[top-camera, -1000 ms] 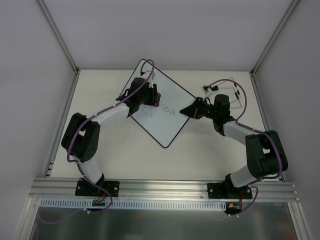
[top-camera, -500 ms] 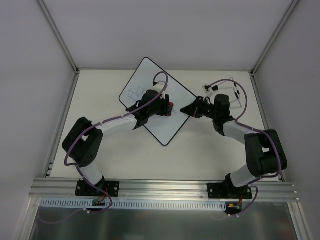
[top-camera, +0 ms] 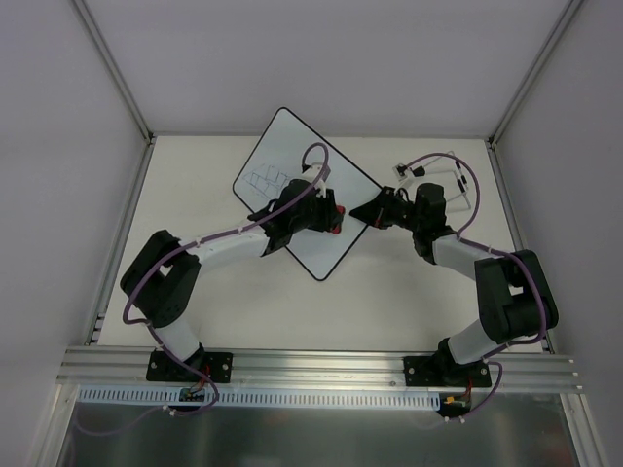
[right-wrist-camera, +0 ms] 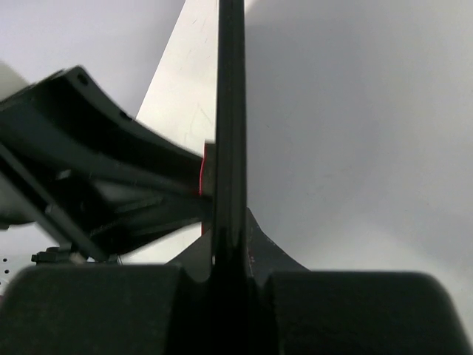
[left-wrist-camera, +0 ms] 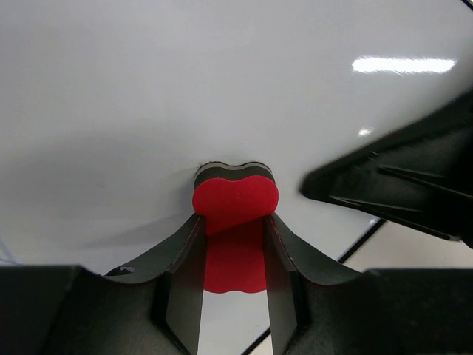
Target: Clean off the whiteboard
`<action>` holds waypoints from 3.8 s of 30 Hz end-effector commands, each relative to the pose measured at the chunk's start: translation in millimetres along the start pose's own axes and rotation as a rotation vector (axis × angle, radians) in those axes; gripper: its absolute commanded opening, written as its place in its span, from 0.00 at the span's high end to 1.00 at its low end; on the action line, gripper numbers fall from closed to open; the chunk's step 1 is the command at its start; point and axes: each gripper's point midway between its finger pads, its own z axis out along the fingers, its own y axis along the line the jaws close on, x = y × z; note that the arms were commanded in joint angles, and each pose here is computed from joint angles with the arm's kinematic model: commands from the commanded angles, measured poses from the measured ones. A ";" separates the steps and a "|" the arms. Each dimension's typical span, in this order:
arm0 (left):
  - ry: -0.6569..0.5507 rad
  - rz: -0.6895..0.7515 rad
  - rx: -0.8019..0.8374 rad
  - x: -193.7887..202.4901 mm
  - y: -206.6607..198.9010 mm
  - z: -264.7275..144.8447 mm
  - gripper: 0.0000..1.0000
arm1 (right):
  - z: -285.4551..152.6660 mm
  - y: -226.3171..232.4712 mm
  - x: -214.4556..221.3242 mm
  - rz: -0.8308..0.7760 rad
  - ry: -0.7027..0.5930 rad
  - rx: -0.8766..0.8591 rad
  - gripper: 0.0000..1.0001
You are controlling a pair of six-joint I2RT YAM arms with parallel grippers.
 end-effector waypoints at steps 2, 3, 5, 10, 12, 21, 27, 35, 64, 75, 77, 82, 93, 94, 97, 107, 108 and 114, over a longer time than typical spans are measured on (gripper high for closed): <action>0.079 -0.095 -0.196 17.4 81.4 -2.8 1.00 | -3.1 88.1 -25.6 -0.193 -0.045 -0.297 1.00; 0.071 -0.098 -0.212 13.8 88.8 -3.5 1.00 | -3.0 87.0 -24.1 -0.192 -0.041 -0.296 1.00; 0.052 -0.092 -0.244 3.4 105.4 -3.1 1.00 | -2.8 86.6 -22.9 -0.189 -0.036 -0.297 1.00; 0.023 -0.080 -0.266 -16.5 118.6 3.6 1.00 | -1.5 87.6 -24.5 -0.184 -0.033 -0.302 1.00; 0.043 -0.088 -0.221 -13.8 110.6 8.0 1.00 | -1.3 88.2 -24.2 -0.181 -0.029 -0.307 1.00; 0.105 -0.040 -0.056 8.4 33.3 28.0 1.00 | 2.3 84.0 -24.0 -0.172 -0.025 -0.298 1.00; 0.182 0.025 0.063 39.1 -12.3 33.0 1.00 | 4.1 83.4 -27.3 -0.172 -0.031 -0.295 1.00; 0.315 0.021 0.127 102.0 -42.2 13.1 1.00 | 8.3 82.8 -32.6 -0.179 -0.041 -0.291 1.00; 0.078 -0.362 -0.432 9.2 242.1 5.6 1.00 | -3.8 78.7 -7.7 -0.158 0.011 -0.307 1.00; 0.018 -0.316 -0.251 -24.6 167.0 36.4 1.00 | -1.6 78.9 -4.2 -0.147 0.037 -0.323 1.00; 0.020 -0.325 -0.210 -19.6 144.1 44.8 1.00 | -1.3 78.7 -4.1 -0.147 0.037 -0.323 1.00; 0.029 -0.393 -0.133 -1.4 101.7 50.5 1.00 | -0.6 80.6 -6.2 -0.149 0.033 -0.327 1.00; 0.026 -0.498 -0.208 18.9 126.8 37.9 1.00 | -2.2 79.2 -2.8 -0.148 0.037 -0.330 1.00; 0.025 -0.510 -0.230 20.3 136.1 36.1 1.00 | -2.5 79.3 -2.5 -0.148 0.037 -0.330 1.00; 0.035 -0.549 -0.289 26.9 166.5 30.5 1.00 | -3.5 80.1 -1.3 -0.146 0.037 -0.330 1.00; 0.080 -0.591 -0.387 56.5 200.5 20.9 1.00 | -3.2 78.9 -0.1 -0.145 0.041 -0.329 1.00; 0.081 -0.599 -0.394 57.6 205.4 19.9 1.00 | -2.9 78.8 -0.3 -0.145 0.041 -0.329 1.00; 0.105 -0.601 -0.340 58.2 188.1 23.1 1.00 | -1.5 75.6 0.4 -0.139 0.042 -0.322 1.00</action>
